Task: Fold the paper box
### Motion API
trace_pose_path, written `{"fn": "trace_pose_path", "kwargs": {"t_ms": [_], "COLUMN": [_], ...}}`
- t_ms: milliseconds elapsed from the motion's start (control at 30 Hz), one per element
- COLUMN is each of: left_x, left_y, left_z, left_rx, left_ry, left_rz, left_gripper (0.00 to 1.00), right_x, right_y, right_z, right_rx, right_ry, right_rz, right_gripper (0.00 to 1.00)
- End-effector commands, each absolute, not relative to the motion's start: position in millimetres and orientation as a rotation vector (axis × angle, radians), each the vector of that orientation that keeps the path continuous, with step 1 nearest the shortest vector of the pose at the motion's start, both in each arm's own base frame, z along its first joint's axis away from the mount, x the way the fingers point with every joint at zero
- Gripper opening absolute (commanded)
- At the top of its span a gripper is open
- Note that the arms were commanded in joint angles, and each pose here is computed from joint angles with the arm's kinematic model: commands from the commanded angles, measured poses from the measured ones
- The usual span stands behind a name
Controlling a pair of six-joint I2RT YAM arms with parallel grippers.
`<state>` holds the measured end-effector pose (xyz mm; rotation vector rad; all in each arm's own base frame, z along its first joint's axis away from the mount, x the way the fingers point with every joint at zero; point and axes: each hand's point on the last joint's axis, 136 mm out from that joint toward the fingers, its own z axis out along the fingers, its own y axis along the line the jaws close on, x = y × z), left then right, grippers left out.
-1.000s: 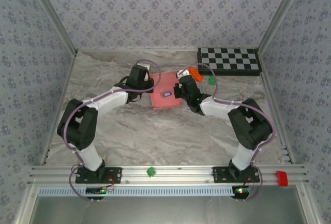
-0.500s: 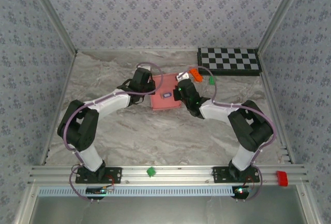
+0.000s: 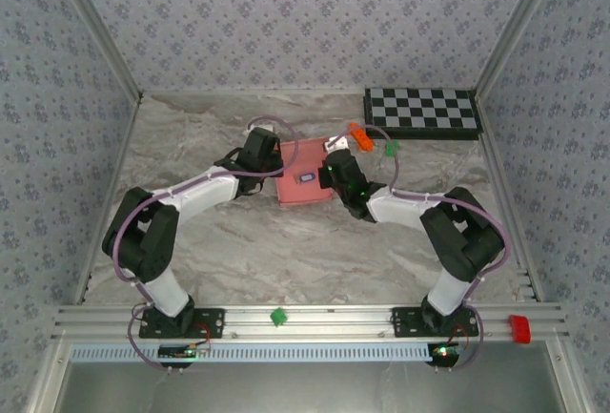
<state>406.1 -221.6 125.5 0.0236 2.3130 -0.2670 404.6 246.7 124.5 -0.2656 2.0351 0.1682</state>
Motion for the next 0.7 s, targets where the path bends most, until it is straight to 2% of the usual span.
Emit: {"fn": "trace_pose_path", "kwargs": {"t_ms": [0, 200, 667], "left_x": [402.5, 400.8, 395.5], "left_y": [-219.7, -222.6, -227.7], "left_z": [140.4, 139.5, 133.9], "left_rx": [0.004, -0.002, -0.020], "left_ry": [2.293, 2.305, 2.273], "left_rz": [-0.257, -0.266, -0.236], "left_gripper": [0.20, 0.06, 0.05], "right_x": [402.2, 401.7, 392.6], "right_y": [242.9, 242.8, 245.4], "right_z": [133.7, 135.1, 130.1], "right_rx": [-0.219, -0.209, -0.168], "right_ry": [2.014, 2.010, 1.994], "right_rz": [0.167, 0.169, 0.190], "right_gripper": [0.06, 0.06, 0.05]}}
